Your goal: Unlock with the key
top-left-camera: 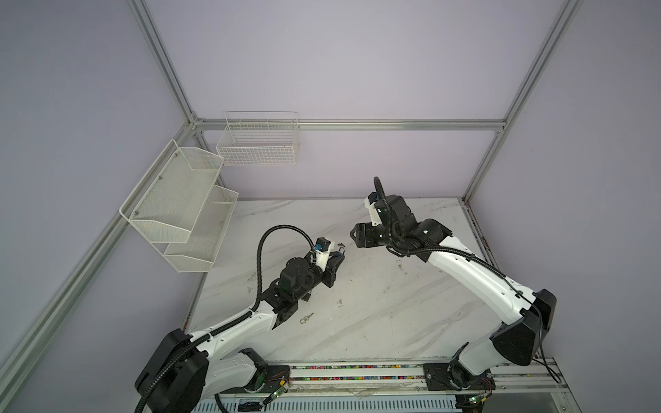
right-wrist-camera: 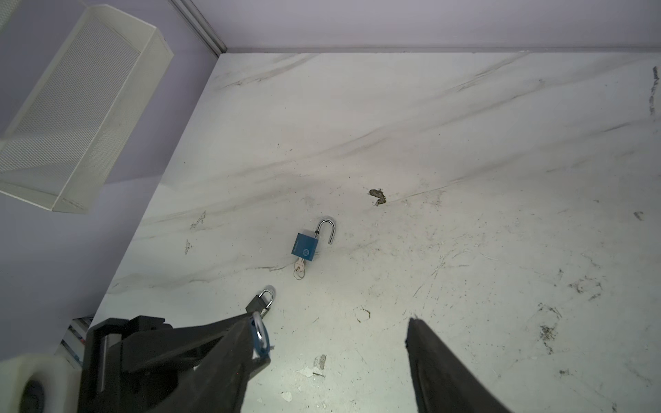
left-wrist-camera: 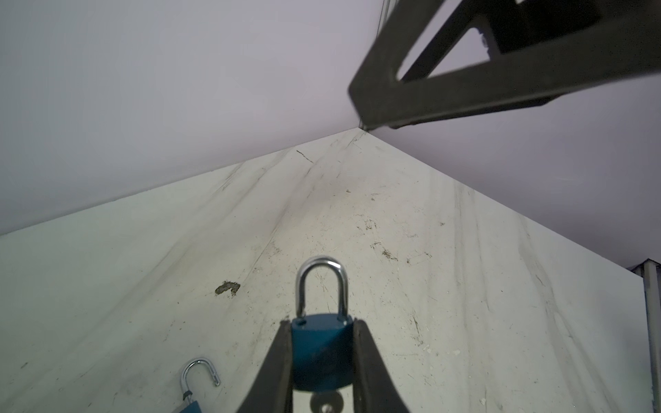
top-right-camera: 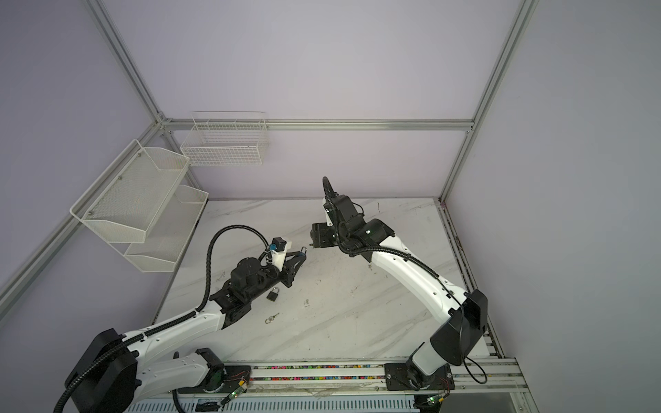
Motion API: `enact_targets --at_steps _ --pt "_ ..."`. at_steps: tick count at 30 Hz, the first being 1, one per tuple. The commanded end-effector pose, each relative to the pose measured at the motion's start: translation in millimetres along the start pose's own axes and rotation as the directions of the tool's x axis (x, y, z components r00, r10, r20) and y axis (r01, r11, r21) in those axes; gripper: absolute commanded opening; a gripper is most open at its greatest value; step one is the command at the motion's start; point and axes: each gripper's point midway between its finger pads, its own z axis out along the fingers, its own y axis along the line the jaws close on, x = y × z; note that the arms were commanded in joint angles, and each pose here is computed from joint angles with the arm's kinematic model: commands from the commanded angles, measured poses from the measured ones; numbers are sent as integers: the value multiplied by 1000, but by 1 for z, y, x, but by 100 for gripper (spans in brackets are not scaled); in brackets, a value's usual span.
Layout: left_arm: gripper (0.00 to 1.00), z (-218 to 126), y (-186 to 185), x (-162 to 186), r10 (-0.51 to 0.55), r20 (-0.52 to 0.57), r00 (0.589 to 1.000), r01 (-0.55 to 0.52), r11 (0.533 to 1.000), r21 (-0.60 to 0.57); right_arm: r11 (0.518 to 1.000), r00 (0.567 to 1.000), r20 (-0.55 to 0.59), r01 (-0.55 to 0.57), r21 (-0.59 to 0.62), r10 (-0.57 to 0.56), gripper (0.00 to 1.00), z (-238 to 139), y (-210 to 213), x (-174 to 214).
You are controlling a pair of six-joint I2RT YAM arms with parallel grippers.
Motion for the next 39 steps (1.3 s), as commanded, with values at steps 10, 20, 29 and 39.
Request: enact_targets --at_steps 10,20,29,39 --pt "0 3 1 -28 132 166 977 -127 991 -42 993 992 -99 88 84 -80 73 19 4 10" --pt "0 -3 3 -27 150 166 975 -143 988 -57 973 990 -121 100 209 -76 75 28 -15 5" --pt "0 -6 3 -28 169 172 971 -160 985 -65 971 977 -199 120 209 -78 75 34 -25 17" --pt "0 -5 5 -37 165 206 965 -151 985 -80 985 972 -221 107 137 -75 75 16 -21 25"
